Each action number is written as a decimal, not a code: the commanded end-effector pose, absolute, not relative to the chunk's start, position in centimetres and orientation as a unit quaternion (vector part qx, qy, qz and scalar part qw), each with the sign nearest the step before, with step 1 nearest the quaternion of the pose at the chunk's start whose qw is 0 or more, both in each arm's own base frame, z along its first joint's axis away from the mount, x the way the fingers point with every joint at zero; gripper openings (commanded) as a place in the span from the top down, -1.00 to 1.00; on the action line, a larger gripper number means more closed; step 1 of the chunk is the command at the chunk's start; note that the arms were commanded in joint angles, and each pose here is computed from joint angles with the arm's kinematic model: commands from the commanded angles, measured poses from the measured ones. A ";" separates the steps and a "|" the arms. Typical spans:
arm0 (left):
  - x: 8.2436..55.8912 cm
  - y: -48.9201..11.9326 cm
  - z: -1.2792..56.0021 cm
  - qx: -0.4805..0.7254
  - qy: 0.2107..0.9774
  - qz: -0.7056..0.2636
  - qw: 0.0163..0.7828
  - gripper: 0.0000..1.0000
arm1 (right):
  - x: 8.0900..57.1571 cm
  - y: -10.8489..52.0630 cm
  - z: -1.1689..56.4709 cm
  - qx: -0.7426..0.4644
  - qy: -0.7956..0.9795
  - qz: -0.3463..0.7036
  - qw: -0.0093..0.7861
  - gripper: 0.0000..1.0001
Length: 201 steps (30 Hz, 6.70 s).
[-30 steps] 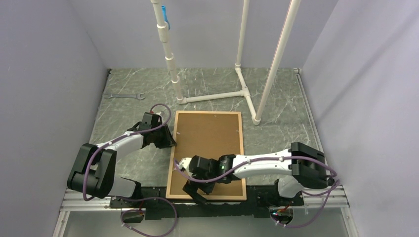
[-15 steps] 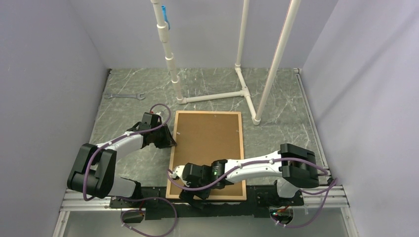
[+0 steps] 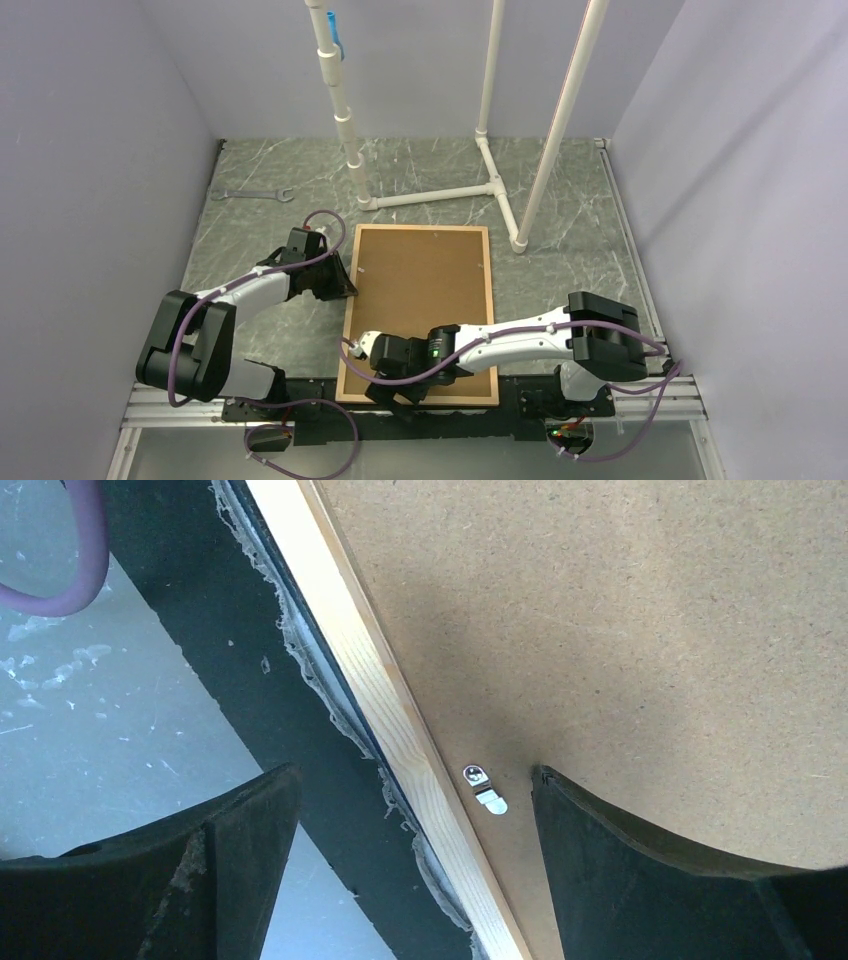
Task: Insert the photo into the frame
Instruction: Install the photo frame at the center of the board, then adjust the photo frame at the center of the board, then turn over the photo frame at the center of the board.
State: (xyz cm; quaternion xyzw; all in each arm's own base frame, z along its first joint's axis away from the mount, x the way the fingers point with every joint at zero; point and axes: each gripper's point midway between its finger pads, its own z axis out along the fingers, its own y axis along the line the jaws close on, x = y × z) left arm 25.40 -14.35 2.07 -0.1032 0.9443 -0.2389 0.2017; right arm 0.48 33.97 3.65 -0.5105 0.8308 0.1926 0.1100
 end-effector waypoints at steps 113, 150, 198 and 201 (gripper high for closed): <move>23.2 -15.1 6.1 -0.226 0.895 -0.288 0.254 1.00 | 14.7 35.7 11.5 -0.195 0.930 0.232 0.208 -0.86; 19.1 -17.6 6.0 -0.113 0.943 -0.236 0.205 -0.39 | 6.0 37.7 9.2 -0.227 0.927 0.249 0.165 -0.82; 15.8 -19.9 11.5 -0.066 0.949 -0.231 0.206 1.00 | 6.4 37.6 20.5 -0.403 0.787 0.219 0.412 -0.99; 16.0 -20.1 12.0 -0.067 0.947 -0.235 0.210 1.00 | 4.7 38.3 21.8 -0.434 0.758 0.199 0.445 -0.99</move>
